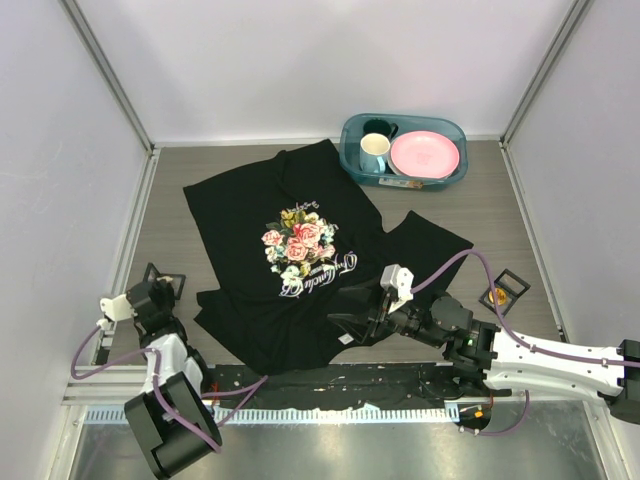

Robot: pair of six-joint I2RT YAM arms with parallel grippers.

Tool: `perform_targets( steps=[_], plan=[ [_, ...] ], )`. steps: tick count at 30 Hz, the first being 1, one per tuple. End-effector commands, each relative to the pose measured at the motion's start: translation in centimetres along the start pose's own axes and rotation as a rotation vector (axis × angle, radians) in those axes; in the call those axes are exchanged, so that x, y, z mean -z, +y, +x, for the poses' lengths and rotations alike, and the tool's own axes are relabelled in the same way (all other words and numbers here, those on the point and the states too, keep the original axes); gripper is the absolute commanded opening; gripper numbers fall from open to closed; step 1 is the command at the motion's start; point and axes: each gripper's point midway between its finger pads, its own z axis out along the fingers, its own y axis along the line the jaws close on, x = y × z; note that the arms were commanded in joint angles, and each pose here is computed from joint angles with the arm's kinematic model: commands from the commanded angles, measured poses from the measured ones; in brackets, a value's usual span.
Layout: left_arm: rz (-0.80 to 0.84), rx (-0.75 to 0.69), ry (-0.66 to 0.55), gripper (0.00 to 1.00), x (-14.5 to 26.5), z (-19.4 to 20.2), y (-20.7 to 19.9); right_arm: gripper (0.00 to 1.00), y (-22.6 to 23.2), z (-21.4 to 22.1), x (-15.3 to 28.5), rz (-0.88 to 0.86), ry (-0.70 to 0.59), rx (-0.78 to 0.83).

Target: Remove the brooch from the garment

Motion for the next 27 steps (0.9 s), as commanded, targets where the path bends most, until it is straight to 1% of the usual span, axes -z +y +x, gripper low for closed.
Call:
perform_targets(
  steps=[1,11,20,27],
  plan=[
    [0.001,-0.001,-0.007,0.0,0.1,0.1,0.8,0.65,0.4,-1.7,0.0,-0.015,-0.061,-0.012],
    [0.03,0.003,-0.031,0.0,0.4,-0.5,-0.1,0.65,0.4,-1.8,0.0,-0.019,-0.064,-0.012],
    [0.044,0.004,-0.01,0.0,-0.2,-0.2,-0.7,0.65,0.4,-1.8,0.1,-0.017,-0.067,-0.011],
    [0.038,0.005,0.006,0.0,-0.4,0.3,-0.3,0.65,0.6,-1.8,0.0,-0.025,-0.066,-0.014]
  ],
)
